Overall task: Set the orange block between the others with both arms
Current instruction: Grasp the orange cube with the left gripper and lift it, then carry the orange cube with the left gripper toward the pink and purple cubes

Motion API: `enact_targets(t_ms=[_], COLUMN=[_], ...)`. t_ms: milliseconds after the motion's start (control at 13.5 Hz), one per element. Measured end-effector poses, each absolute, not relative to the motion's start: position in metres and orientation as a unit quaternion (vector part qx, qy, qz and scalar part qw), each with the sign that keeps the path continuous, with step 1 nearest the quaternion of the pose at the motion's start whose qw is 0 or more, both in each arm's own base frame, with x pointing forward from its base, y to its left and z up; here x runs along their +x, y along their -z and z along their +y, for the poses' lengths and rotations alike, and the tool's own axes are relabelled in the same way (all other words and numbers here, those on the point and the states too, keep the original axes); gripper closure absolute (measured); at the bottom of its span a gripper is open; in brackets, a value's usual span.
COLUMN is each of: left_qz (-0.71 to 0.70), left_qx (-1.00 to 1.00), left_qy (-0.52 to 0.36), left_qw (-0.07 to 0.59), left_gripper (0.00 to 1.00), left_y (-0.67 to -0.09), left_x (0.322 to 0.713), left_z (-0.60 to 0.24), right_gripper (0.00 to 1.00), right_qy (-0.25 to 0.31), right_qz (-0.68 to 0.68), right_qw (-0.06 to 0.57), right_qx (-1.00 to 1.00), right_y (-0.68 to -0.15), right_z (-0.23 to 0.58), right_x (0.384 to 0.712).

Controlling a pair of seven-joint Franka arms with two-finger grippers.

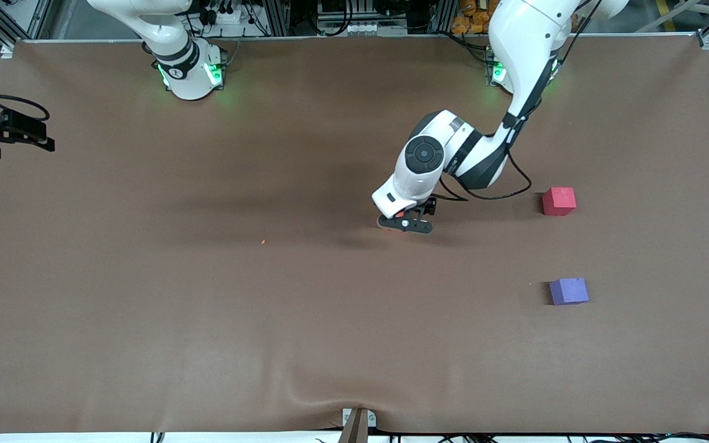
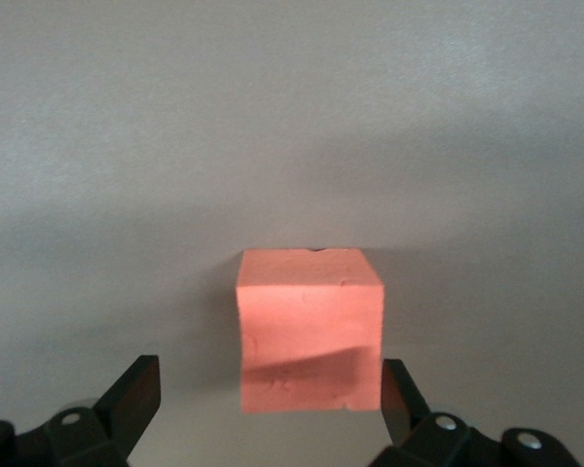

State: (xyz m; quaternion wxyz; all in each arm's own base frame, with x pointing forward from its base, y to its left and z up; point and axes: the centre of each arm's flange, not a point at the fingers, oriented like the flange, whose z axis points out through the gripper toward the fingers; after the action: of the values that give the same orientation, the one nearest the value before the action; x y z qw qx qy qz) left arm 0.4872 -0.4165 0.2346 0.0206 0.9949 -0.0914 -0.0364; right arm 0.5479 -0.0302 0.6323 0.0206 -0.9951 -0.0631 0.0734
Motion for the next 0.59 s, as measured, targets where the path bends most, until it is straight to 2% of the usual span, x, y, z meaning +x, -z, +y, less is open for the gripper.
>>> enact_targets(t_ms=[222,370,591], left_qz=[-0.092,-0.091,-0.094], left_qx=[0.995,0.995,0.994], left_qy=[0.040,0.045,0.048], left_qw=[0.021,0.019,0.019], left_gripper=[0.00,0.05,0.36], left_y=[-0.225,-0.216,-0.208], left_x=[0.490,0.490,0.491], left_z=[-0.421,-0.422,-0.427], right_gripper=[0.00,0.00,0.00], right_qy=[-0.071,-0.072,-0.073], right_qz=[-0.059,-0.056,-0.056], right_qw=[0.019,0.016,0.009], right_qx=[-0.996,-0.996,-0.996], right_y=[-0.632,-0.632,-0.632], right_z=[-0.035,-0.039,-0.042], right_x=[0.548,0.548,0.548])
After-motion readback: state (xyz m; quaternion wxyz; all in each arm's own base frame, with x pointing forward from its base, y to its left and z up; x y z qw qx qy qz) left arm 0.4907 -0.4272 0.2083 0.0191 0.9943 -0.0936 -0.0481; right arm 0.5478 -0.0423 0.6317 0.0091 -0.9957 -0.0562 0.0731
